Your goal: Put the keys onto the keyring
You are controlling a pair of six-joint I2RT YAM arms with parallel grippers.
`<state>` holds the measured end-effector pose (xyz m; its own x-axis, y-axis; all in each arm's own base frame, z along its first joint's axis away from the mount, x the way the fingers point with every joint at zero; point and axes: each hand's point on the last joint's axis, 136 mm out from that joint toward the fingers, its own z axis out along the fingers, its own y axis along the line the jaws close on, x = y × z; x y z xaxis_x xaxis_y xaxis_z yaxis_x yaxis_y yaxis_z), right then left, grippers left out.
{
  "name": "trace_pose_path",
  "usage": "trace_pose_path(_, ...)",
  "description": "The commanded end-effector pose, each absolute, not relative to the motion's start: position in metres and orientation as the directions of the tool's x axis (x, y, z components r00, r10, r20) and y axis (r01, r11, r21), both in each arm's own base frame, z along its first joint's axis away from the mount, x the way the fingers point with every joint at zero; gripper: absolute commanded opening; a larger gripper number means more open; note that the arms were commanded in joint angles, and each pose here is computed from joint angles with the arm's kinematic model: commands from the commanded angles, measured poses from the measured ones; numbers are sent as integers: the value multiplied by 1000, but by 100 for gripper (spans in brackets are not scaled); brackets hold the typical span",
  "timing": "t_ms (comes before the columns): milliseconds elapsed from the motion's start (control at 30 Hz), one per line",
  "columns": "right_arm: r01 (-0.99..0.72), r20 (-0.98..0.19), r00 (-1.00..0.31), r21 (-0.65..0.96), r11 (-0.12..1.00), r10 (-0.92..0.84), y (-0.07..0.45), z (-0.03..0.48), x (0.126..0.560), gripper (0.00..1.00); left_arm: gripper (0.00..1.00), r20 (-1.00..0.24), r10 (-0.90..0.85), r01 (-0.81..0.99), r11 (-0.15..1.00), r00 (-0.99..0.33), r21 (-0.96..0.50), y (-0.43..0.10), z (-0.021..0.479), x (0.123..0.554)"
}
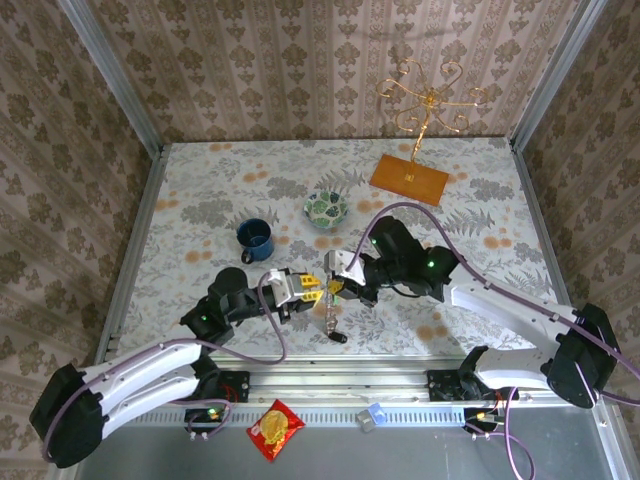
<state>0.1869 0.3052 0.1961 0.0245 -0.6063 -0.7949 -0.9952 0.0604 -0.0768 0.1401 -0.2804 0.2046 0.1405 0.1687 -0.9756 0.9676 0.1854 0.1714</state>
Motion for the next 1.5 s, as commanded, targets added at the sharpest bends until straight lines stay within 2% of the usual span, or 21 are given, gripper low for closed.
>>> trace_pose_path(0,-993,-753,73,-113,19,-654,304,198,184,0,23,-951,266,968,151,157,202,-279,196,138)
trace_pose_path(300,-988,-704,134,-149,-39,-698,315,200,180,0,23,-943,287,976,86,166,198,-286,198,135)
trace_pose_path(433,-986,-705,149,-156,-53,-693,319,203,178,0,10,-941,288,977,68,175,202,-288,199,134)
trace_pose_path(533,-989,-731,119,-149,-13,-672,318,207,182,3,0,-941,285,976,68,180,207,-287,200,134)
trace_pose_path(567,-989,-754,104,-146,11,-648,318,211,185,10,0,-943,279,975,70,182,209,-287,201,134)
trace_pose_path(633,-992,-788,63,-119,51,-612,313,213,187,19,0,-947,266,975,78,181,208,-286,203,134)
trace_pose_path(733,-992,-818,13,-84,96,-575,306,211,189,25,0,-956,227,974,90,184,208,-285,207,133)
trace_pose_path(1067,-990,-860,-64,-10,141,-506,308,195,187,28,0,-978,108,974,121,177,190,-286,217,133)
trace_pose_path(1267,-980,-875,-51,-48,192,-481,302,191,194,29,0,-983,69,973,145,169,178,-283,218,135)
trace_pose_path(1467,-979,-876,-86,-13,201,-475,297,183,190,39,0,-987,27,976,146,162,164,-278,225,134)
